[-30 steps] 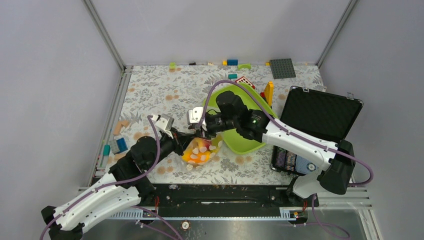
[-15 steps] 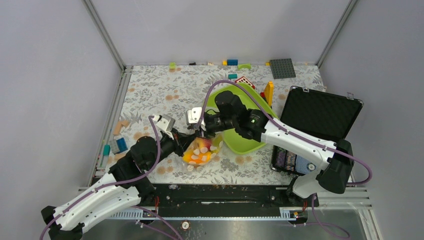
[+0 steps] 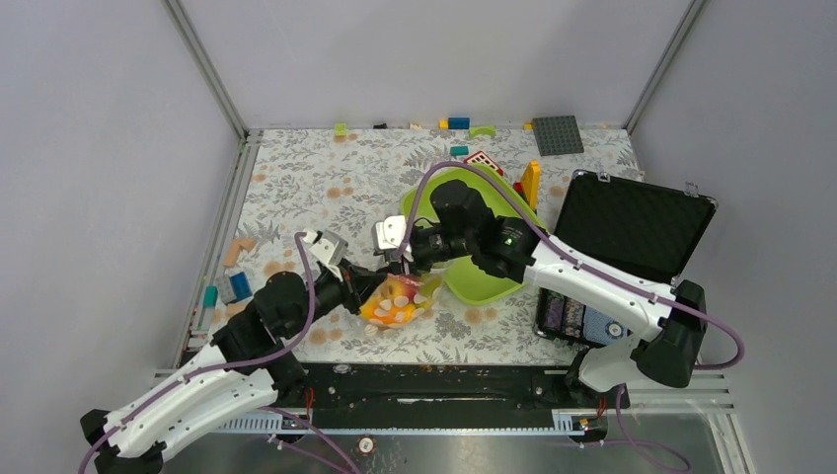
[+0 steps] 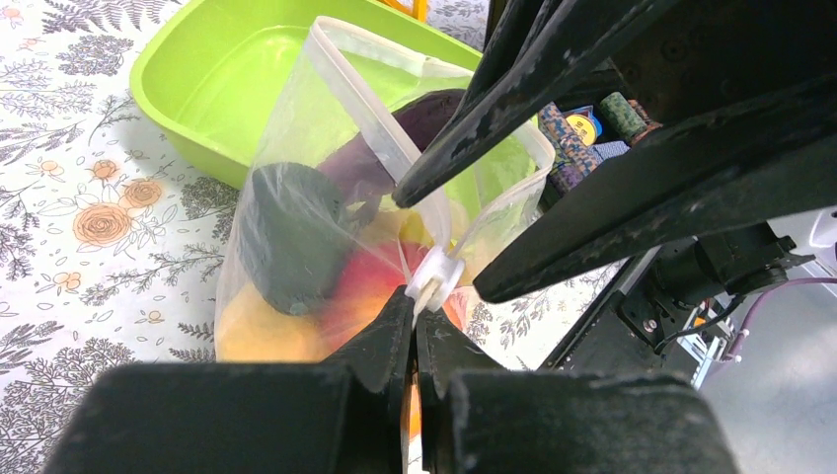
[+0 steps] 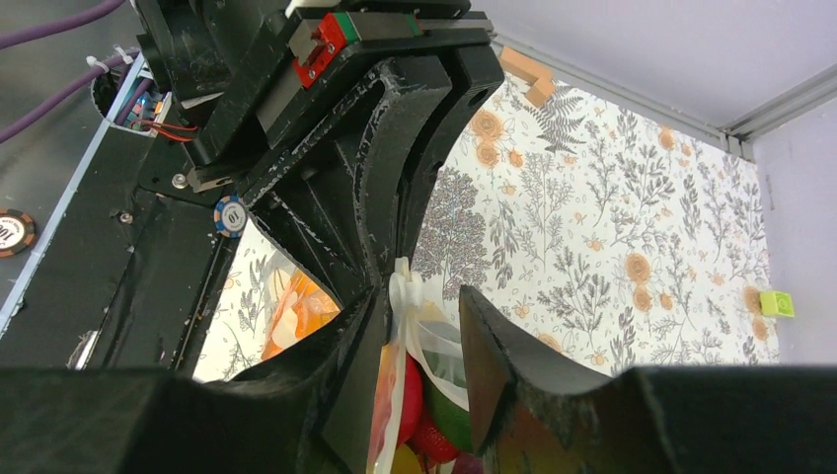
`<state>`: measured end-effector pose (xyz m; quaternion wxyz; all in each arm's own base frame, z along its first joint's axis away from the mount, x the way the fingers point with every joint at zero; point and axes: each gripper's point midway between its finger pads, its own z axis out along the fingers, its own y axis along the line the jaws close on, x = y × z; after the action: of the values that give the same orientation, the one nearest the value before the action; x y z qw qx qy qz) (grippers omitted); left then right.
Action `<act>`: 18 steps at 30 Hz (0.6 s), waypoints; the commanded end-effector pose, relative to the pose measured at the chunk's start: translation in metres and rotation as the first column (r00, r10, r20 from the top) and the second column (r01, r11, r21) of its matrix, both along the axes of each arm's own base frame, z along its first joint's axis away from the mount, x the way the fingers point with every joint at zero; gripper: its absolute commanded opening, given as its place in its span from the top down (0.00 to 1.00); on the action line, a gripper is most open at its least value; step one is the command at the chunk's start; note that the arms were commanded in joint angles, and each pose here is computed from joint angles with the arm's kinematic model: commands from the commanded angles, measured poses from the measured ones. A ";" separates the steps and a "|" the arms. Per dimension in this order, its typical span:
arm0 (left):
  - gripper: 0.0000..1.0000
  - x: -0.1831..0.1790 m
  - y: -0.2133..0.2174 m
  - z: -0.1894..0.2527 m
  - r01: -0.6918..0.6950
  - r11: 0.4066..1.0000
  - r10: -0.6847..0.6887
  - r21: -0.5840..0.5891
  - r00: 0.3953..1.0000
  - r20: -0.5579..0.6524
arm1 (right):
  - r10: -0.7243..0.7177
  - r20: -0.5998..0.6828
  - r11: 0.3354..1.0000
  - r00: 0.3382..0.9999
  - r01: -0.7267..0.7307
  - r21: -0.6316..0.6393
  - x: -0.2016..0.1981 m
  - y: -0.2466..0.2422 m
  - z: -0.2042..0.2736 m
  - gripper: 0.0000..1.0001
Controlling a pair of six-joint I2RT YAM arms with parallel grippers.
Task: Place the food in the zip-top bag and seal the zipper
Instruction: Zip the zipper food storage bag at the center of the board.
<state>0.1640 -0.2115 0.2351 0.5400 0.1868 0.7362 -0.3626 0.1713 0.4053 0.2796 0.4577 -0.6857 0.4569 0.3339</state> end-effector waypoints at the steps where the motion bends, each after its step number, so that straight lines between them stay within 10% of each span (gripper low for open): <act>1: 1.00 -0.006 -0.005 0.032 0.056 0.996 -0.049 -0.071 0.994 0.094 | 0.030 0.034 0.999 0.999 -0.031 0.043 -0.009 -0.002 0.019 0.58; 13: 1.00 -0.007 -0.007 0.032 0.068 0.995 -0.062 -0.070 0.994 0.091 | 0.069 -0.031 0.998 0.997 -0.068 0.016 -0.018 0.012 0.007 0.60; 18: 1.00 -0.009 -0.006 0.034 0.073 0.994 -0.065 -0.078 0.993 0.097 | 0.070 -0.043 0.998 0.997 -0.070 -0.007 -0.019 0.013 0.004 0.76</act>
<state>0.1580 -0.2123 0.2362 0.5377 0.2034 0.7302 -0.3692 0.1584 0.4108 0.2652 0.4268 -0.6958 0.4591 0.3506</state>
